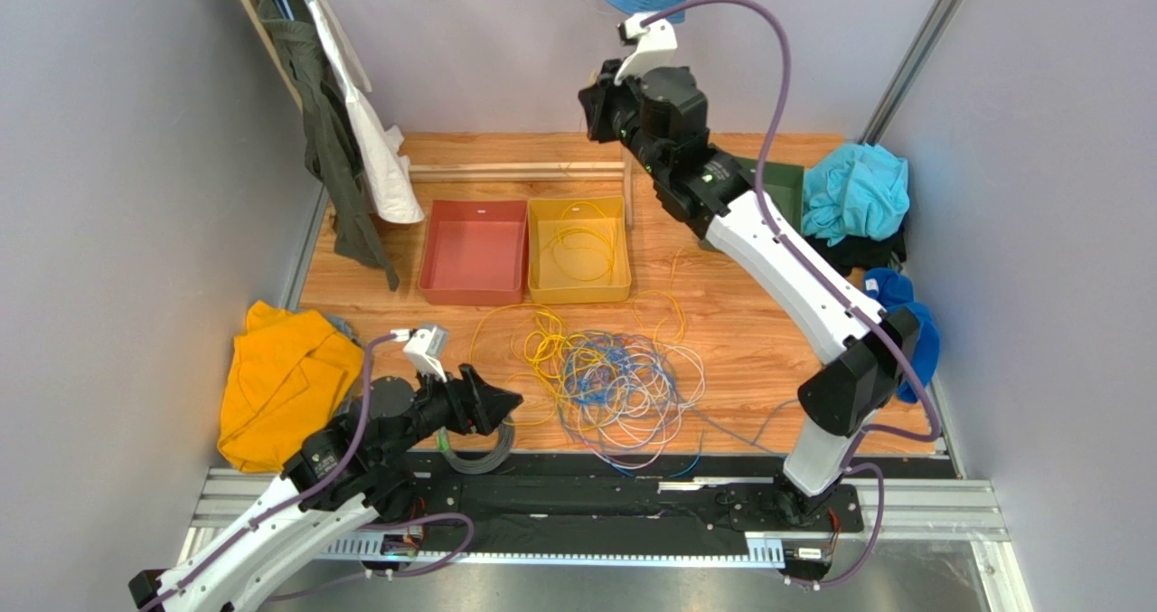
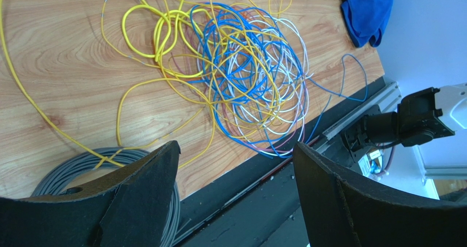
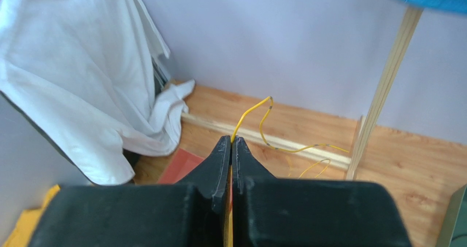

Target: Untangle the cables

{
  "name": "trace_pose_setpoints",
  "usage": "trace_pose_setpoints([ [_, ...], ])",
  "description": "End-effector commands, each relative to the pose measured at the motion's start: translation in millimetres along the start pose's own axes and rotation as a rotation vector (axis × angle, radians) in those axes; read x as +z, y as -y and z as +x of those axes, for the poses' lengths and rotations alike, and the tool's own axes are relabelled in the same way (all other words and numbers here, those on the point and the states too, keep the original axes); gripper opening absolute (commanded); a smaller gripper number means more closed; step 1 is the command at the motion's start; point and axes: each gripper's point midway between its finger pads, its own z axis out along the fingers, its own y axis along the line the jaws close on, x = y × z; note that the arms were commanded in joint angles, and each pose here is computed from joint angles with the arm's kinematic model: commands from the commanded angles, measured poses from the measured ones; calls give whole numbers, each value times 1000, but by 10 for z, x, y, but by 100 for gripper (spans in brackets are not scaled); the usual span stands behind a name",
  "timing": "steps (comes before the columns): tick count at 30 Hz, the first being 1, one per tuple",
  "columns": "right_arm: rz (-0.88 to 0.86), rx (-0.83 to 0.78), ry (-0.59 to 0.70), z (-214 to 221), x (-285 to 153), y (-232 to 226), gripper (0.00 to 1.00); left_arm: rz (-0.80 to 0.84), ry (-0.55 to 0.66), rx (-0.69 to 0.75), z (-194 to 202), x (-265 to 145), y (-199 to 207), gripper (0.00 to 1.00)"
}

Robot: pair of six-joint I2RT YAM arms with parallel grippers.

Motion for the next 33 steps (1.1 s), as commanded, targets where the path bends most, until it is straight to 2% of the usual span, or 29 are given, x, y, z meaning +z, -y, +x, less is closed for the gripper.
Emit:
trace_pose_setpoints([
  [1,-29,-19,30,-269,-178,-90,0,23,1,-15,3,13,41,84],
  [6,-26,-26,13,-190,-196,-74,0,24,-2,-16,7,19,47,84],
  [12,-14,-22,-49,278,-73,9,0,23,-8,-16,27,29,37,84],
  [15,-13,-9,-118,707,19,59,0,17,-10,-16,44,46,16,84],
  [19,-21,17,-292,1584,127,133,1,13,-11,-13,51,70,6,84],
  [21,-13,26,-360,1954,90,196,13,12,-10,-8,39,71,11,84],
  [22,-6,29,-382,2082,68,221,27,10,-13,-6,36,74,13,84],
  [25,17,19,-422,2282,-3,306,49,4,-13,0,16,76,18,85],
  [29,54,16,-396,2105,-159,365,63,-13,-2,16,-53,70,26,90],
  [30,60,27,-345,1861,-245,354,64,-21,12,17,-106,61,35,91],
  [32,75,40,-331,1818,-419,374,66,-36,20,26,-156,66,37,98],
  [33,72,63,-278,1598,-544,326,68,-42,39,29,-221,64,54,99],
])
